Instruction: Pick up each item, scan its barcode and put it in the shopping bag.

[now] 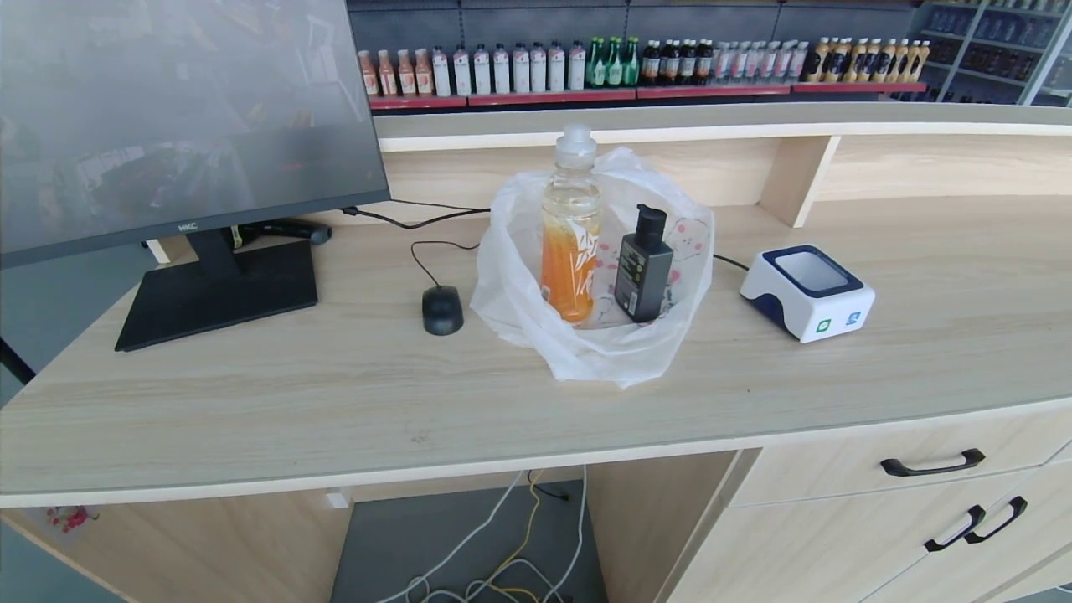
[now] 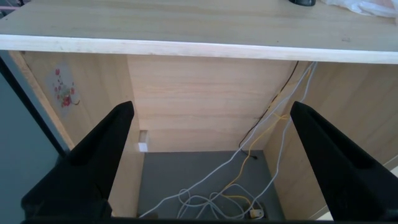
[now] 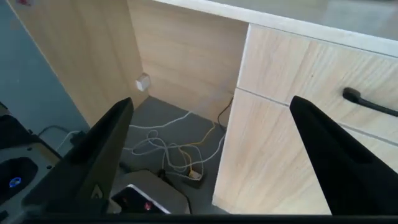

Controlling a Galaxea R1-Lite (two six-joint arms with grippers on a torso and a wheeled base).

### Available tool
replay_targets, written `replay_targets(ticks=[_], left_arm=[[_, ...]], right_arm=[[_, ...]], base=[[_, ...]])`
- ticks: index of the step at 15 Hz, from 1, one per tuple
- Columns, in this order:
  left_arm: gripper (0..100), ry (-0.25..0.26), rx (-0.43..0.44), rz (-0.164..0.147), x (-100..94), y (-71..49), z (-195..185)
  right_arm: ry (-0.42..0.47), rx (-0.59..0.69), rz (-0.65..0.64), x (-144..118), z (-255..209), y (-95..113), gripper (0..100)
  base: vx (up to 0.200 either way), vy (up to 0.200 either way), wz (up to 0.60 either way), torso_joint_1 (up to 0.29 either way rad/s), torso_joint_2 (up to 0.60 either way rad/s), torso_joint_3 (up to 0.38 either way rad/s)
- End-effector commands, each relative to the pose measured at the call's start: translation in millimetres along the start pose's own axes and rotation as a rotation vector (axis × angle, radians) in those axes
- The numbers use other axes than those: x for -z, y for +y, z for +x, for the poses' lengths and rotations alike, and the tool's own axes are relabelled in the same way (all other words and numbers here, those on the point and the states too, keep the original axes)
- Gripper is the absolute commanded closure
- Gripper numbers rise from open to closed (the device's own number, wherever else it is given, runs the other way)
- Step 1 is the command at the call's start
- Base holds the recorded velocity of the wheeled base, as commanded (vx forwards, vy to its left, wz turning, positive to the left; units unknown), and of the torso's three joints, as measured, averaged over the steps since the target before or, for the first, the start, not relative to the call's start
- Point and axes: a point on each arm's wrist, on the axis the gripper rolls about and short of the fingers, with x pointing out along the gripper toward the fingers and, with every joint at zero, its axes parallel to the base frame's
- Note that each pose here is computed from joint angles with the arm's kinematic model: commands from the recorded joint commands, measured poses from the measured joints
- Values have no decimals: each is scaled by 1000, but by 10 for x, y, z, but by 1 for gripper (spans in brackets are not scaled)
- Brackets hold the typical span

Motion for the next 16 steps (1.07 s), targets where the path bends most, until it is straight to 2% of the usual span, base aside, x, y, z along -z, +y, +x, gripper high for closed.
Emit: replay_targets(ticks=[1, 3, 4, 6, 8, 10, 11, 12, 13, 16], left_arm=[[0, 0, 1, 5, 0, 0, 0], [0, 0, 1, 0, 0, 0, 0], [0, 0, 1, 0, 0, 0, 0], [0, 0, 1, 0, 0, 0, 0], [0, 0, 1, 3, 0, 0, 0], [0, 0, -1, 0, 0, 0, 0], [0, 0, 1, 0, 0, 0, 0], [0, 0, 1, 0, 0, 0, 0], [0, 0, 1, 2, 0, 0, 0], [0, 0, 1, -1, 0, 0, 0]], right_arm=[[110, 360, -5, -25, 60, 58, 0], [127, 607, -10, -28, 65, 99, 0], [120, 656, -14, -24, 61, 113, 0], [108, 593, -18, -21, 69, 124, 0], [92, 462, -14, -8, 85, 141, 0], [84, 458, -18, -8, 88, 140, 0], [88, 405, -18, -5, 87, 130, 0], [93, 281, -12, -11, 89, 108, 0], [60, 241, 1, 5, 67, 98, 0], [76, 411, 72, 27, 58, 76, 0]], base=[[0, 0, 0, 0, 0, 0], [0, 0, 0, 0, 0, 0], [0, 0, 0, 0, 0, 0], [0, 0, 0, 0, 0, 0], [0, 0, 0, 0, 0, 0], [0, 0, 0, 0, 0, 0], [0, 0, 0, 0, 0, 0], [0, 0, 0, 0, 0, 0], [0, 0, 0, 0, 0, 0], [0, 0, 0, 0, 0, 0]])
